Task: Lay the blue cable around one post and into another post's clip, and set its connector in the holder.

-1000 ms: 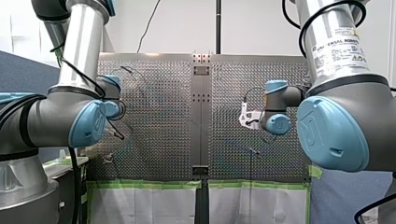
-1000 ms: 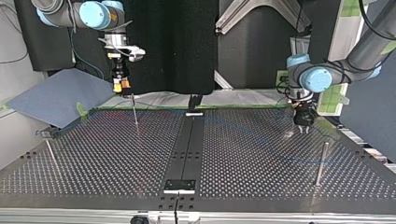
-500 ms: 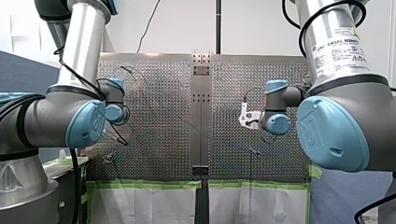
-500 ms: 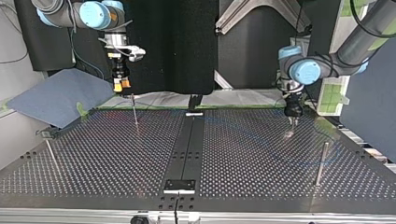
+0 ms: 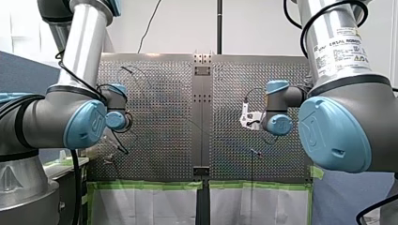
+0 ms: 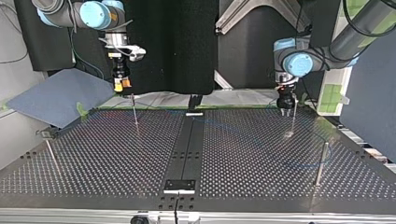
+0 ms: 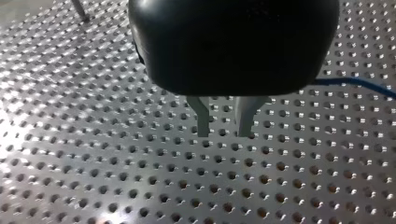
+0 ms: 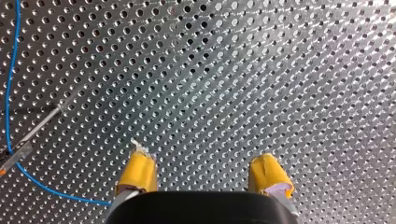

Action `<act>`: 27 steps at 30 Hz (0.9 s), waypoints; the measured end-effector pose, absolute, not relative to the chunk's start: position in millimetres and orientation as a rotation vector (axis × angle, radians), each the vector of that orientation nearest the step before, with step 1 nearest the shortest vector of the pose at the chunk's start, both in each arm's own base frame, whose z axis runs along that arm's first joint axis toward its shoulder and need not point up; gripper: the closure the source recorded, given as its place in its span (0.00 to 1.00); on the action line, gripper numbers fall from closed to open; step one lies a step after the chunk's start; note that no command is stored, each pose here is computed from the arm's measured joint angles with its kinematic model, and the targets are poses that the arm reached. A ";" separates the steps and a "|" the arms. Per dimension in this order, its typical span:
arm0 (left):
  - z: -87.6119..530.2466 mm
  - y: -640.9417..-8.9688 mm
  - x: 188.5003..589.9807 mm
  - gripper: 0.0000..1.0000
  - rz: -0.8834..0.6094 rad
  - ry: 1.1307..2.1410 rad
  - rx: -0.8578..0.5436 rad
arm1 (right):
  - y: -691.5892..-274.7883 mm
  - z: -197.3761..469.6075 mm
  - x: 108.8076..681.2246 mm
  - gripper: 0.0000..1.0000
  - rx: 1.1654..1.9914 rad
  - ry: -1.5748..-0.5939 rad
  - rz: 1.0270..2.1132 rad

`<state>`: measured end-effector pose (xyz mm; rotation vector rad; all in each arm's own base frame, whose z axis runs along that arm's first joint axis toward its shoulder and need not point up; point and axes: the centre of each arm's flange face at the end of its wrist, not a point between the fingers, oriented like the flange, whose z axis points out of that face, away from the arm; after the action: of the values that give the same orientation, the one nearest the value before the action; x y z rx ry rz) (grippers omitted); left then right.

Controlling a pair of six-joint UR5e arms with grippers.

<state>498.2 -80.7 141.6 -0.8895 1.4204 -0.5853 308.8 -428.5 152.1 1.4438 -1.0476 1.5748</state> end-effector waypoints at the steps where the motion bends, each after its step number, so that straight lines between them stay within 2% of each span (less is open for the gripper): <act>1: 140.2 -82.4 500.2 0.00 -0.593 1.422 -0.881 | -428.2 152.1 309.1 0.00 1.444 -1.047 1.575; 8: 123.0 -91.7 512.3 0.00 -0.632 1.433 -0.833 | -427.6 152.0 310.0 0.00 1.446 -1.046 1.577; 18: 85.2 -90.8 512.8 0.00 -0.663 1.464 -0.898 | -427.9 152.1 309.7 0.00 1.445 -1.046 1.577; 27: 75.8 -100.7 513.5 0.00 -0.762 1.471 -0.911 | -428.5 152.3 309.3 0.00 1.442 -1.046 1.577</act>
<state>513.5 -100.7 75.8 -0.9107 1.4707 -0.7618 309.3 -428.5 152.3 1.4424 -1.0457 1.5769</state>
